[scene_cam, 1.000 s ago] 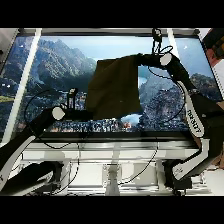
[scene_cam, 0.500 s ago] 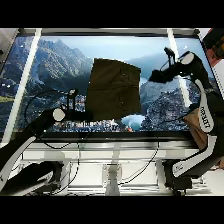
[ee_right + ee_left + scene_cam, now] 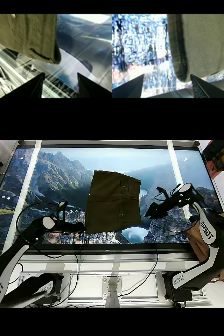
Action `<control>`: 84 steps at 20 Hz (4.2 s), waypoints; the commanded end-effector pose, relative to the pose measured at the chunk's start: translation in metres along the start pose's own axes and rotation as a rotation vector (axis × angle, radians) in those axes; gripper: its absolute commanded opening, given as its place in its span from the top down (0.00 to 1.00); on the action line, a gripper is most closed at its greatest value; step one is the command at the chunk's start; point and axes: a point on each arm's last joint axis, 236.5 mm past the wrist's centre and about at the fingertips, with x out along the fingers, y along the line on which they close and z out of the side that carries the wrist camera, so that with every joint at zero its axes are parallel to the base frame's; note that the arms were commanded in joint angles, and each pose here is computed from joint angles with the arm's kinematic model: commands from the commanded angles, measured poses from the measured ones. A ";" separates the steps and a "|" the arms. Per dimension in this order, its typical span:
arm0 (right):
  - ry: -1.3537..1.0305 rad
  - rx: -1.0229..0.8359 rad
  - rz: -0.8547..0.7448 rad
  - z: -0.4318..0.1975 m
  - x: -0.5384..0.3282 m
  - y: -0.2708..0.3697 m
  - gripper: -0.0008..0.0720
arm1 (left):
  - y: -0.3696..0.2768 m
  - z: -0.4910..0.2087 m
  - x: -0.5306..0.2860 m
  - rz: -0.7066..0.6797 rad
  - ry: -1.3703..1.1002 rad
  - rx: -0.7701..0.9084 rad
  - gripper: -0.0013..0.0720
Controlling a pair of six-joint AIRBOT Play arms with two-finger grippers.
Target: Fold the clothes and pants, and hang the long-sleeved shirts on hangers.
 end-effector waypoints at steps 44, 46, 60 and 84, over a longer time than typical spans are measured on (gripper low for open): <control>-0.802 -0.674 0.264 -0.205 -0.194 0.353 0.95 | -0.216 0.017 -0.414 -0.416 -0.938 0.599 0.95; -0.880 -0.683 0.278 -0.224 -0.207 0.363 0.95 | -0.205 0.001 -0.465 -0.323 -1.162 0.534 0.96; -0.964 0.023 0.123 0.011 -0.117 0.176 0.95 | -0.065 0.127 -0.187 -0.315 -0.661 -0.057 0.95; -0.186 -0.086 -0.285 -0.099 -0.010 0.074 0.30 | -0.030 -0.050 -0.047 -0.147 0.327 0.044 0.13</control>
